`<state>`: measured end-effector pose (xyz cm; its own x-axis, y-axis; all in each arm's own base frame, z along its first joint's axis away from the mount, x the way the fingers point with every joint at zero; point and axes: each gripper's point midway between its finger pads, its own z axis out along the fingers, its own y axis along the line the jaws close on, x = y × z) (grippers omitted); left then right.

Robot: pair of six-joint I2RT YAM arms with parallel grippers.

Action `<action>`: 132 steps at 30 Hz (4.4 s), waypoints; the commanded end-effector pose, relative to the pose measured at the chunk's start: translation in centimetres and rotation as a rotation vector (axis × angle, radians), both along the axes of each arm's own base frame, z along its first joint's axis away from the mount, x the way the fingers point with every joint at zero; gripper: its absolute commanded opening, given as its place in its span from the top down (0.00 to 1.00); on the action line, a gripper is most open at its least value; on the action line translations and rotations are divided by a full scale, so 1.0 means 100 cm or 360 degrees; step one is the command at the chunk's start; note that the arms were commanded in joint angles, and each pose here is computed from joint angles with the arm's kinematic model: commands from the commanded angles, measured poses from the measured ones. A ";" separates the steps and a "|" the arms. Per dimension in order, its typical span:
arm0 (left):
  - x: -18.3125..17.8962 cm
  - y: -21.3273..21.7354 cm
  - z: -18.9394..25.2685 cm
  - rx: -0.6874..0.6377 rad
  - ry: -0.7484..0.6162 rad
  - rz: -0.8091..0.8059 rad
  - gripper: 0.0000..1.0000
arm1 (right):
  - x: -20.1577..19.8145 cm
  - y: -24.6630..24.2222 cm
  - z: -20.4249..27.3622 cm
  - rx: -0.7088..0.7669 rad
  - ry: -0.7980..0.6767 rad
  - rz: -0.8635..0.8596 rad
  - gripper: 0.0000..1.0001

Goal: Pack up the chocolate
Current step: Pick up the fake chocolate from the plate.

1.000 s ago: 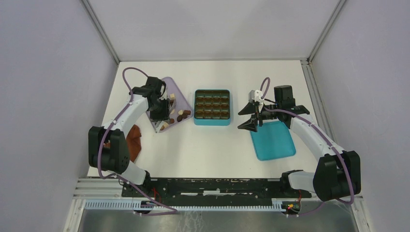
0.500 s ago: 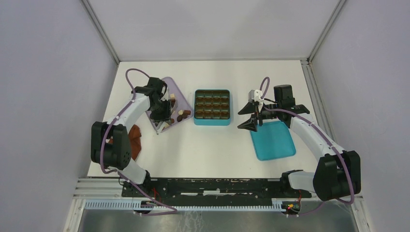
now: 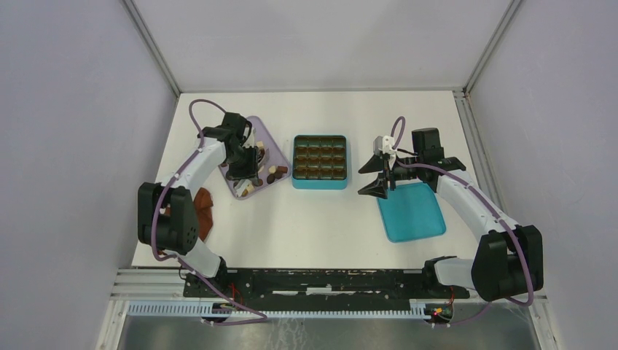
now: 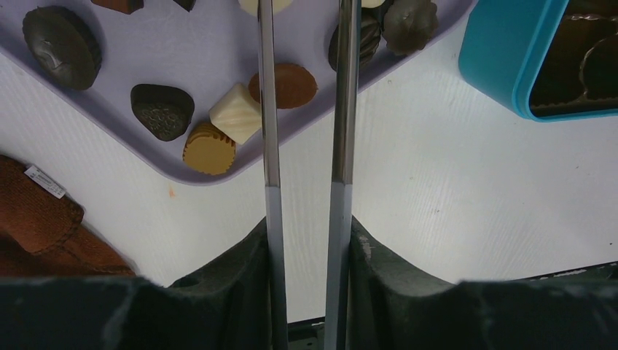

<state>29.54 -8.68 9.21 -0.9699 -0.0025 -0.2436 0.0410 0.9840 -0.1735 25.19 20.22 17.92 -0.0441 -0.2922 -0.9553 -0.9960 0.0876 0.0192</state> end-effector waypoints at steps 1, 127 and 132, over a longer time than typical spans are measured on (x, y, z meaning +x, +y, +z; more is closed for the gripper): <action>0.013 -0.002 0.028 -0.0032 -0.0153 -0.0045 0.98 | 0.006 0.003 0.015 0.0016 -0.0088 0.0023 0.29; 0.030 -0.073 0.106 -0.0791 -0.0622 -0.0047 0.98 | -0.003 0.004 0.022 0.0030 -0.0079 0.0108 0.27; 0.040 -0.088 0.099 -0.0790 -0.0678 -0.0024 0.98 | -0.003 0.004 0.025 0.0025 -0.0118 0.0099 0.27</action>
<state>31.06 -14.97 16.76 -0.8551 -0.1354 -0.5006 0.1658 0.8433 -0.5113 24.84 20.33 18.23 -0.0421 -0.3000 -0.9530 -0.9985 0.0451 0.0299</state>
